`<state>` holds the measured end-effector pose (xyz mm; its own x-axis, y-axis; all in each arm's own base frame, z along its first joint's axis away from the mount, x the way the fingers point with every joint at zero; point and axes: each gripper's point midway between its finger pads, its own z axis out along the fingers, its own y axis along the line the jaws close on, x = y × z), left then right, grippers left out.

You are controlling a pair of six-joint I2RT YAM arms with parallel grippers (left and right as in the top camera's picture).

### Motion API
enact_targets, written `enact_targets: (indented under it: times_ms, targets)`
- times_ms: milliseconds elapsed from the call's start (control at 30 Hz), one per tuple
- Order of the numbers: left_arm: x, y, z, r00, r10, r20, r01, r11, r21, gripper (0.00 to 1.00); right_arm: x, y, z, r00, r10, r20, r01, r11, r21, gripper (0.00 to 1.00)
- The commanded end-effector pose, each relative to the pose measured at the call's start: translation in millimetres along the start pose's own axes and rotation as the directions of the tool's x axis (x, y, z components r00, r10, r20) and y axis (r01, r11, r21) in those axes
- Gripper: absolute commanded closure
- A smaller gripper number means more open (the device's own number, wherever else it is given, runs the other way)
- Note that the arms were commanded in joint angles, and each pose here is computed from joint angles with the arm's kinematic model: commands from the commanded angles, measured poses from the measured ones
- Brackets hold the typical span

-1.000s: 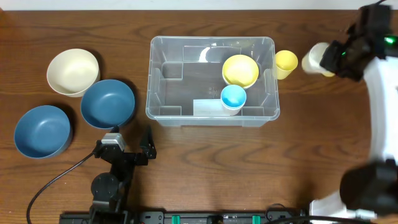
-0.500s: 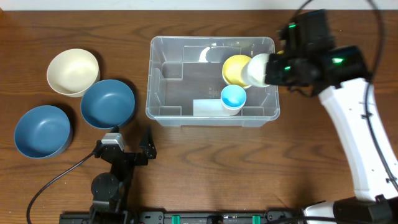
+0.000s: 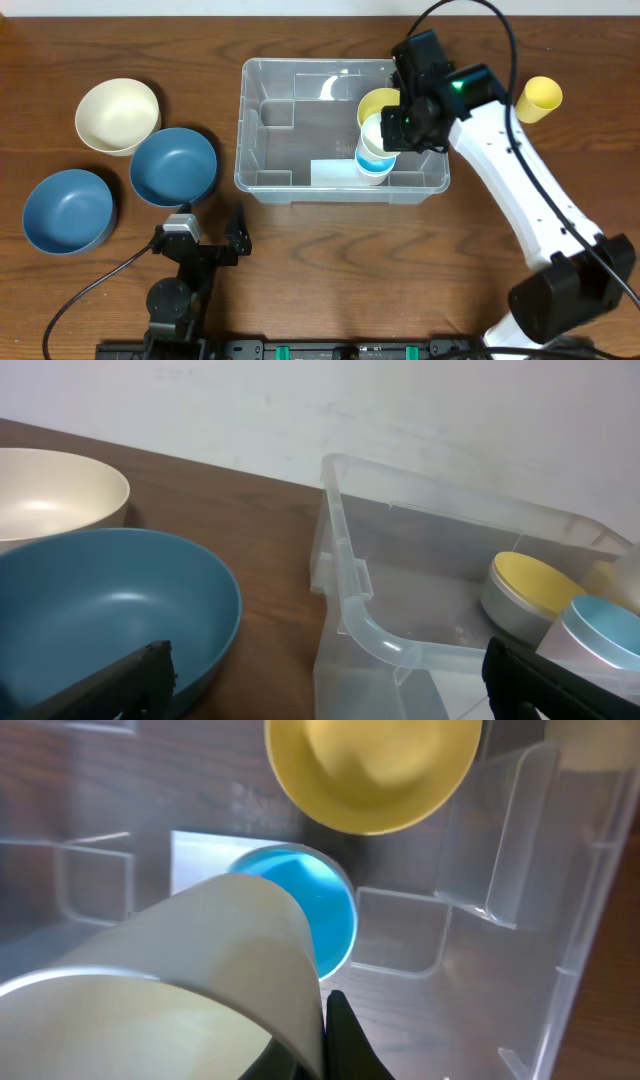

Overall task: Pack container
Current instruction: 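Lower the white cup onto the stacked cups and release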

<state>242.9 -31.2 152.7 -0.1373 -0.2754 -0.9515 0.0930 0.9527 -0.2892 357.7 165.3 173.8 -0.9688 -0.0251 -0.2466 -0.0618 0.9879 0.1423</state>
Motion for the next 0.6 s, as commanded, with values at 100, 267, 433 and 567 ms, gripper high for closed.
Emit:
enact_targets:
  times_ms: [100,267,433,567]
  targets:
    - [14.1,6.4,0.7,0.999,0.019,-0.042,-0.020,1.000,-0.021,0.02,8.8,-3.6,6.2,0.999,0.025,-0.038,-0.024,0.999,0.033,0.99]
    - [14.1,6.4,0.7,0.999,0.019,-0.042,-0.020,1.000,-0.021,0.02,17.8,-3.7,9.7,0.997,0.018,-0.069,-0.016,0.999,0.043,0.96]
    - [14.1,6.4,0.7,0.999,0.019,-0.042,-0.020,1.000,-0.021,0.02,20.6,-3.8,19.1,0.997,0.015,-0.073,-0.012,0.999,0.044,0.82]
    - [14.1,6.4,0.7,0.999,0.019,-0.042,-0.020,1.000,-0.021,0.02,18.4,-3.8,24.0,0.998,0.010,-0.062,-0.007,0.999,0.043,0.60]
